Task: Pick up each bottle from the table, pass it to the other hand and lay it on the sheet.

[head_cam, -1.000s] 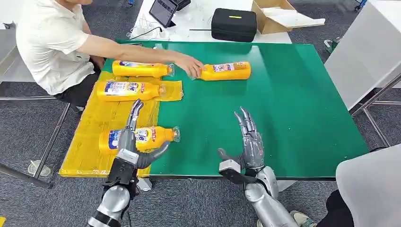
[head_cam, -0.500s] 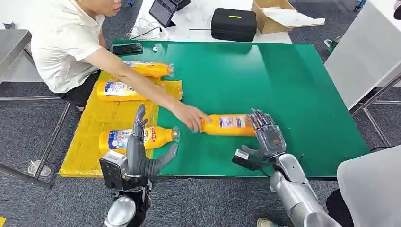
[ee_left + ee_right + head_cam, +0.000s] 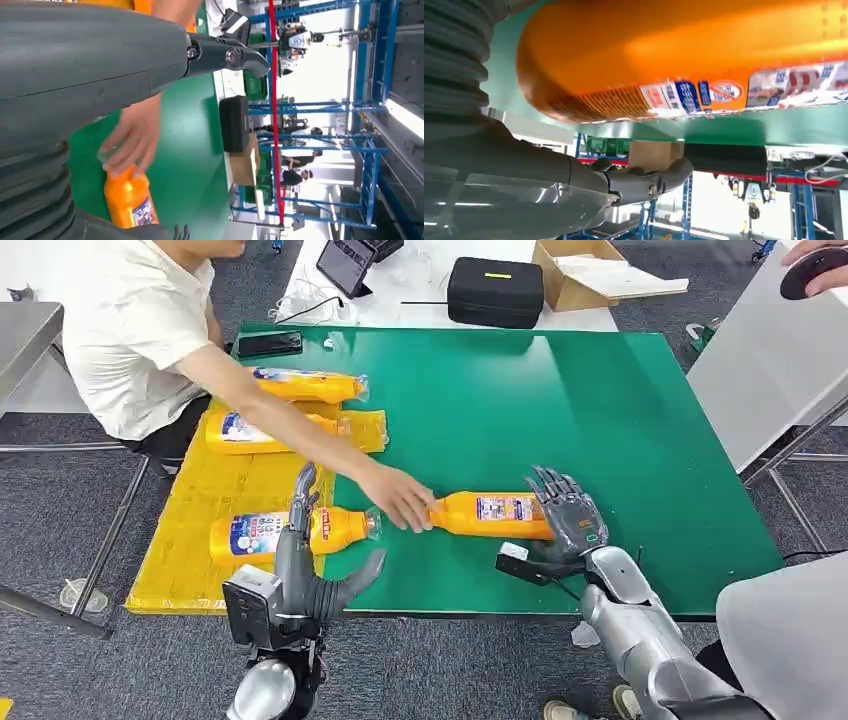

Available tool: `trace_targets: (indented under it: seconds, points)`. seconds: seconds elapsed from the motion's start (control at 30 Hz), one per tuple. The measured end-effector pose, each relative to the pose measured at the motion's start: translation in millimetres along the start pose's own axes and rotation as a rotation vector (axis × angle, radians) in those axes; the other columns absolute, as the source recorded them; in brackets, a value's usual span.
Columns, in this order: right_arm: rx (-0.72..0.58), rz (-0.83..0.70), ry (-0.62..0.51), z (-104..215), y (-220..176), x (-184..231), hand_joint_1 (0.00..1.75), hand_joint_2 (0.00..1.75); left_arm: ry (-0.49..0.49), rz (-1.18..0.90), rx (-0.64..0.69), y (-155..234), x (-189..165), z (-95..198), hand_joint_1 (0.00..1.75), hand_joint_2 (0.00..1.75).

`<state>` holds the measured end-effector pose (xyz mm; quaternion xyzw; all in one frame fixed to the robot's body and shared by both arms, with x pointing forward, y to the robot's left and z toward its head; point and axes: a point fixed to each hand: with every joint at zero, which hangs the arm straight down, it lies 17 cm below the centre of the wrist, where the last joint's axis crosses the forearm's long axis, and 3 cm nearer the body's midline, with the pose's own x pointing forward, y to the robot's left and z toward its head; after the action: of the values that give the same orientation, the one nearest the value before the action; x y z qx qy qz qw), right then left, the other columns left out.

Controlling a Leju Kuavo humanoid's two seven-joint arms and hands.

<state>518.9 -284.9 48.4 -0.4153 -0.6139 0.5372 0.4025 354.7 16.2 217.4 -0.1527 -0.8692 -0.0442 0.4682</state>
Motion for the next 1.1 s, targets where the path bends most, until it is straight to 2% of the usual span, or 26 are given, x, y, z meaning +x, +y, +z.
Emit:
trace_targets:
  seconds: [0.17, 0.37, 0.4, 0.43, 0.47, 0.6, 0.77, 1.1]
  points:
    - [0.041, -0.007, 0.013, -5, 4, -4, 0.00, 1.75, -0.003, 0.004, -0.010, -3, 1, -1, 0.00, 1.75]
    - [0.233, -0.094, 0.106, -8, 28, -25, 0.00, 1.75, -0.006, 0.014, -0.031, -10, 2, -5, 0.00, 1.75]
    - [0.255, -0.104, 0.115, -7, 30, -28, 0.21, 1.75, -0.005, 0.016, -0.034, -11, 1, -6, 0.00, 1.75]
    - [0.263, -0.107, 0.119, -8, 30, -29, 1.26, 1.75, -0.003, 0.018, -0.035, -11, 1, -6, 0.00, 1.75]
    - [0.275, -0.110, 0.123, -8, 31, -30, 1.71, 1.75, -0.001, 0.021, -0.034, -11, 1, -6, 0.00, 1.75]
    - [0.369, -0.143, 0.157, 0, 45, -37, 1.75, 1.75, 0.004, 0.032, -0.037, -12, 0, -6, 0.00, 1.75]
    - [0.419, -0.166, 0.185, 3, 49, -45, 1.75, 1.75, 0.004, 0.036, -0.040, -13, 0, -8, 0.00, 1.75]
    - [0.357, -0.314, 0.094, 7, 46, -27, 1.75, 1.75, 0.002, 0.054, -0.045, -15, 1, -8, 0.00, 1.75]
